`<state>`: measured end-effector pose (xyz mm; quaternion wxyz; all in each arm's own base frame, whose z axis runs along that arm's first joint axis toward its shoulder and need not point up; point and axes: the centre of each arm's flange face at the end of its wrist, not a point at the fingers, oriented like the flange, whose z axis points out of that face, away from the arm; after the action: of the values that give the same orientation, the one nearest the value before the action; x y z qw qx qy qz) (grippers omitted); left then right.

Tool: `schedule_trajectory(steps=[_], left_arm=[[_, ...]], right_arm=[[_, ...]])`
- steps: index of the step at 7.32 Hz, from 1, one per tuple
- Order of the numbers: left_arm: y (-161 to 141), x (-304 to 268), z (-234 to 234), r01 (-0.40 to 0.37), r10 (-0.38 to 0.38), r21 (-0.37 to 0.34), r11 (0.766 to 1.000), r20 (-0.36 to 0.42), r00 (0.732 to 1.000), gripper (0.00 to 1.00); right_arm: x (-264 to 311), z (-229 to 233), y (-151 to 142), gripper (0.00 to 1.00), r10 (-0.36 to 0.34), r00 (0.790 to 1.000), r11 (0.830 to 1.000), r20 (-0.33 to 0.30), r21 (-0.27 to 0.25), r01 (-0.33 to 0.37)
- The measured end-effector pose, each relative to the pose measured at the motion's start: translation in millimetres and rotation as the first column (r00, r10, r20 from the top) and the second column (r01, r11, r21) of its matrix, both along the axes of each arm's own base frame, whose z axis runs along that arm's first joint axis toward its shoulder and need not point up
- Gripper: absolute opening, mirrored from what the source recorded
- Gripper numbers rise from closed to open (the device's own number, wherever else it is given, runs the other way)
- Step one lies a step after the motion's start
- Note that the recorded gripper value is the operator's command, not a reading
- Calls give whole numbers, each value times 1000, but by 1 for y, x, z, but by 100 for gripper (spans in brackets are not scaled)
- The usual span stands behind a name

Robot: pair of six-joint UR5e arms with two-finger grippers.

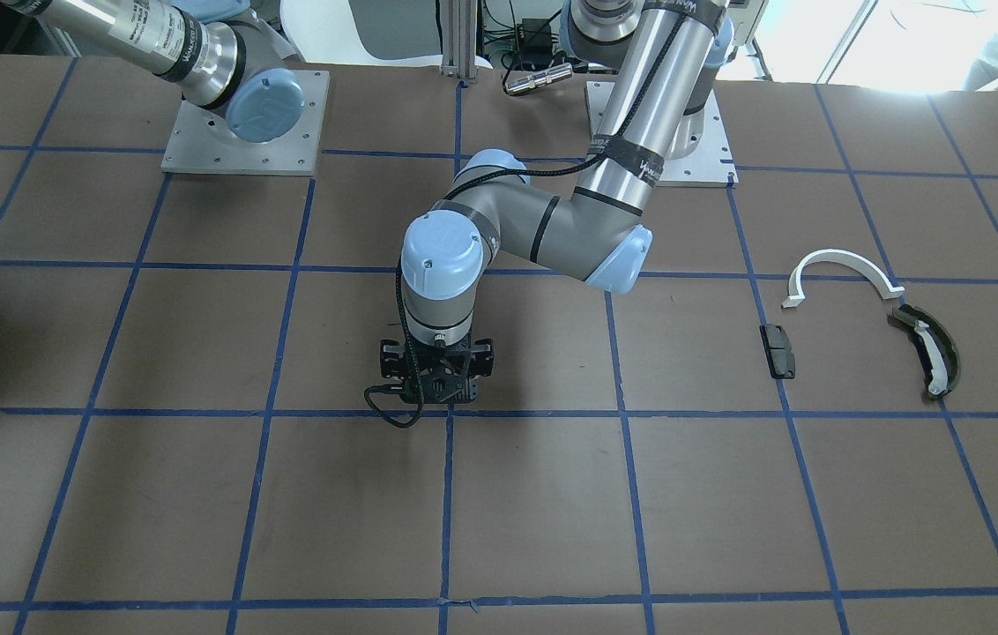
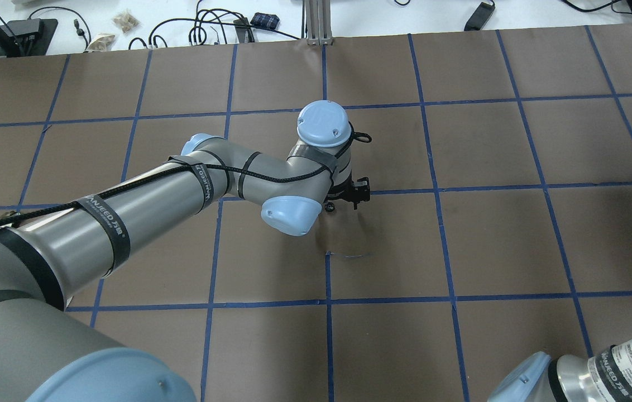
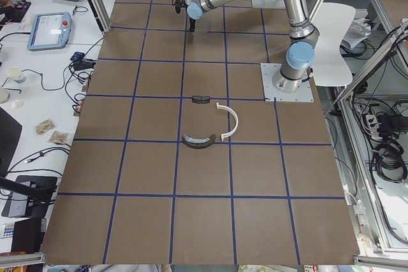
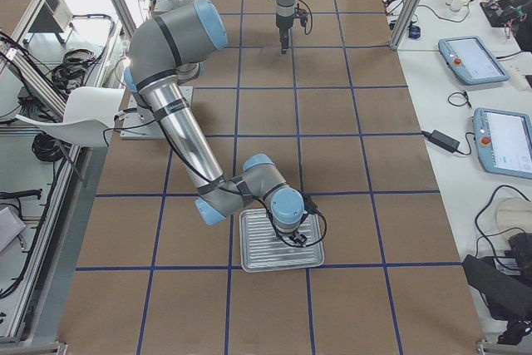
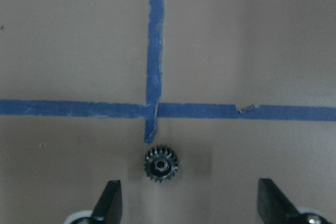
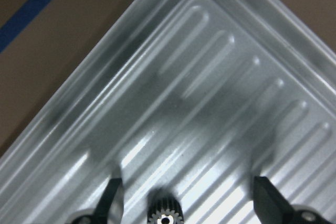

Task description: Place bearing gear from tray to pile

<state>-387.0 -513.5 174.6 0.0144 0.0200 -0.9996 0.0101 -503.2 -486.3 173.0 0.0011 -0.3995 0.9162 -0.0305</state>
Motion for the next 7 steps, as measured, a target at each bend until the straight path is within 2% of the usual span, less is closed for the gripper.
schedule_trajectory(steps=[2,3,4,6,7], left_arm=[[-1,4,-7,3,-2,-10,1000,42,999,47],[-2,4,-10,1,-1,-8,1000,48,999,18],[-3,3,-13,0,0,-5,1000,48,999,5],[-3,1,-9,-2,2,0,1000,20,1000,1],[-5,3,0,-4,4,-8,1000,9,1000,1]], right_arm=[[-1,1,2,70,5,1000,1000,-14,14,-5],[0,1,3,55,1,1000,1000,-14,18,0],[0,1,4,38,-4,1000,1000,-15,20,4],[0,3,5,12,-3,1000,999,-24,32,4],[-1,3,6,8,-1,1000,999,-28,47,2]])
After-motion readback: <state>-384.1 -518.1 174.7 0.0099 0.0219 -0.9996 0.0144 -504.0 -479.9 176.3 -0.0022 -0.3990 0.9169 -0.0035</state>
